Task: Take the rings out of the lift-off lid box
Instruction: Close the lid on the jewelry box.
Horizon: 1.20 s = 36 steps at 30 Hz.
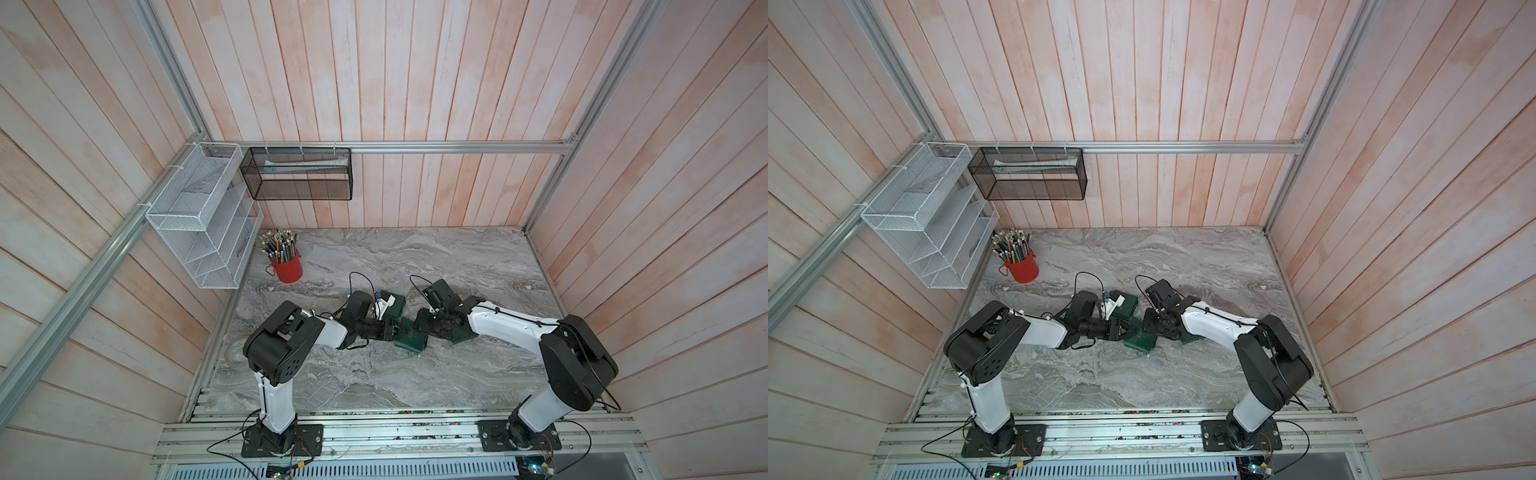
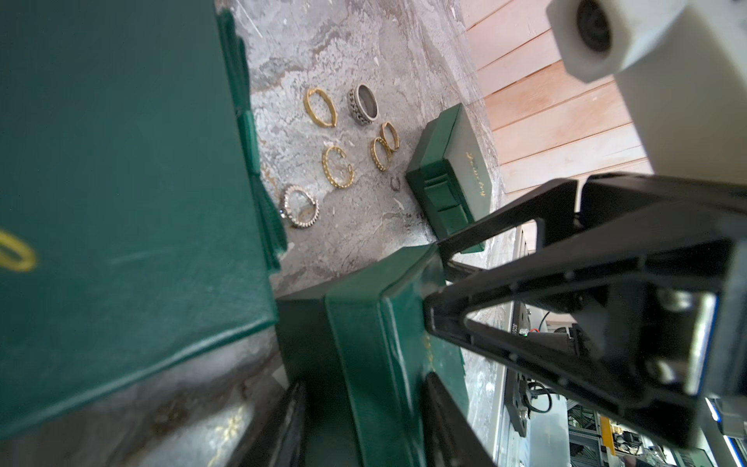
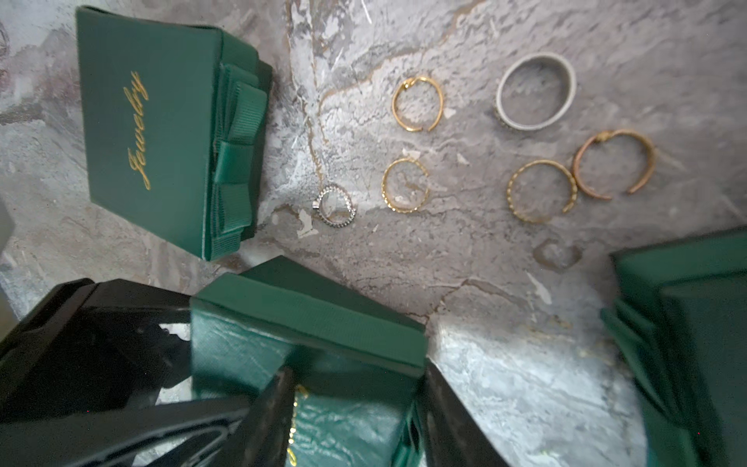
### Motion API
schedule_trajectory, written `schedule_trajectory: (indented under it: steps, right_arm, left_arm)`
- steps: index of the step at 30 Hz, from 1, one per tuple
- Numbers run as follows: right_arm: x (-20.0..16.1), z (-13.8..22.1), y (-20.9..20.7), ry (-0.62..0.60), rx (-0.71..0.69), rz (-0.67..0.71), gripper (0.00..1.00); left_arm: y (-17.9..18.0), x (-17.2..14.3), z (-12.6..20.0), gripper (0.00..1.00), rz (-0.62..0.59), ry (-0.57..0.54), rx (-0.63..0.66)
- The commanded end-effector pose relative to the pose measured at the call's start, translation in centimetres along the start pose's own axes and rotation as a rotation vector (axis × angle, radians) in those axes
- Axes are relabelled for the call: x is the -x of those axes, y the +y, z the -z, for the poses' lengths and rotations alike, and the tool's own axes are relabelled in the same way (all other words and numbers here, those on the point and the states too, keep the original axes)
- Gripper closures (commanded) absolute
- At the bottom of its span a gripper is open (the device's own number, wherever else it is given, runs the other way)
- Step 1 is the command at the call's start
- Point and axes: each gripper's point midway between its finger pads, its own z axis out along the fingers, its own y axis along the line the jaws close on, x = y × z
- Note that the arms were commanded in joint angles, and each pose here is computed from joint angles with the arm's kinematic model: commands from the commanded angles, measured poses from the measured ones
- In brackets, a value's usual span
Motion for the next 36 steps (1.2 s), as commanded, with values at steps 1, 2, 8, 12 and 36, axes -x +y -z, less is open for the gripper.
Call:
schedule_trajectory:
  steps: [1, 2, 8, 12, 36]
  right_arm:
    - [-0.5, 0.2, 6.8, 0.038, 0.250, 0.093, 0.50]
    - [-0.6, 0.1, 6.8, 0.041, 0.249, 0.093, 0.50]
    - [-0.7, -0.2, 6.5, 0.048, 0.237, 0.090, 0.50]
    - [-0.6, -0.3, 6.1, 0.048, 0.221, 0.091, 0.49]
    - [0.5, 2.6, 3.6, -0.058, 0.166, 0.216, 0.23]
  left_arm:
    - [4.2, -9.0, -1.9, 0.75, 0.168, 0.254, 0.103]
    - [4.3, -9.2, -1.9, 0.77, 0.176, 0.260, 0.100]
    - [4.5, -9.4, -1.8, 1.00, 0.189, 0.250, 0.083]
    - [4.4, -9.5, -1.8, 1.00, 0.189, 0.251, 0.075]
    - [1.2, -4.3, 0.4, 0.33, 0.086, 0.154, 0.091]
